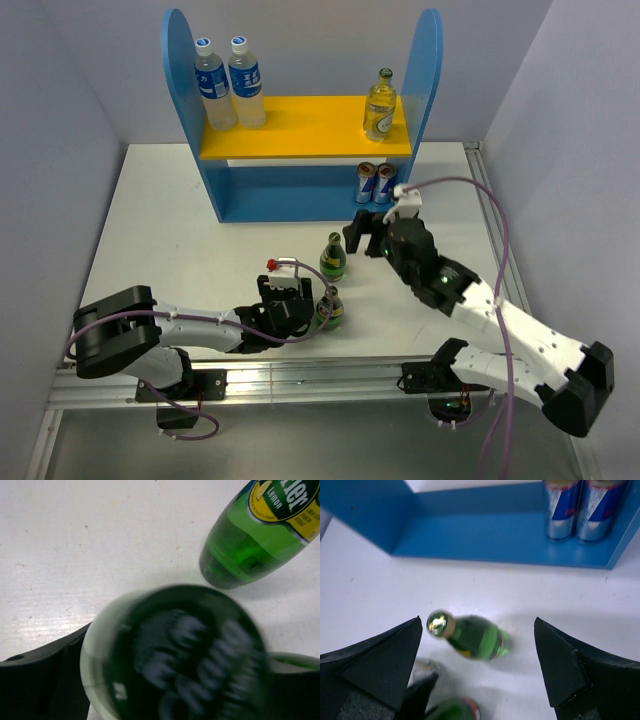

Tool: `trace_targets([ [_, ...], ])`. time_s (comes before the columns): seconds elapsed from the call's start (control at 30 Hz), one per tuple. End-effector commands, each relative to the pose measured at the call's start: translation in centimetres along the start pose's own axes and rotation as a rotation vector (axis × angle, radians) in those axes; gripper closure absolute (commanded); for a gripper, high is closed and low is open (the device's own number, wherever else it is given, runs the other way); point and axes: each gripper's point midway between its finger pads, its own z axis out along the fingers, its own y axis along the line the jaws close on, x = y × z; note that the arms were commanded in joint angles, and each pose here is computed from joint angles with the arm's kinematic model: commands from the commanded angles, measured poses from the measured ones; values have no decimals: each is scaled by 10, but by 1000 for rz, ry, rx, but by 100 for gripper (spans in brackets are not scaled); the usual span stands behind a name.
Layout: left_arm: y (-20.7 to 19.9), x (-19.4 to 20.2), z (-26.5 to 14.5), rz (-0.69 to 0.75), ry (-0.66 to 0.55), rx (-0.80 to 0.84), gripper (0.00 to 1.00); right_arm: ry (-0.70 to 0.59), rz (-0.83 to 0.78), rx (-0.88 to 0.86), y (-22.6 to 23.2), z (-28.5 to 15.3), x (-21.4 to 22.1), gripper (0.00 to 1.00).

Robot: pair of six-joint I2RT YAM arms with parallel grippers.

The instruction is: Place and organize the beverage onto the shelf

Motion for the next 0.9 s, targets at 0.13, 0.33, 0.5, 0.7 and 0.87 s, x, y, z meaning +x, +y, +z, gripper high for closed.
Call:
trace_targets([
  [0.13,-14,-31,2,-17,-78,-7,77,-80,63,-107,-5,-55,20,0],
  [0.33,-19,-80,-17,70,-86,-33,100,-114,68,-75,-23,-69,21,0],
  [0.5,-45,-175,-45,95,-140,52,100,-147,82,-74,-25,-73,13,0],
  [0.7,-59,-288,-39,183,-231,58,100,-158,84,-76,-25,-73,12,0],
  [0.87,-76,-376,-11,180,-324,140,100,-170,87,-72,-27,-73,12,0],
])
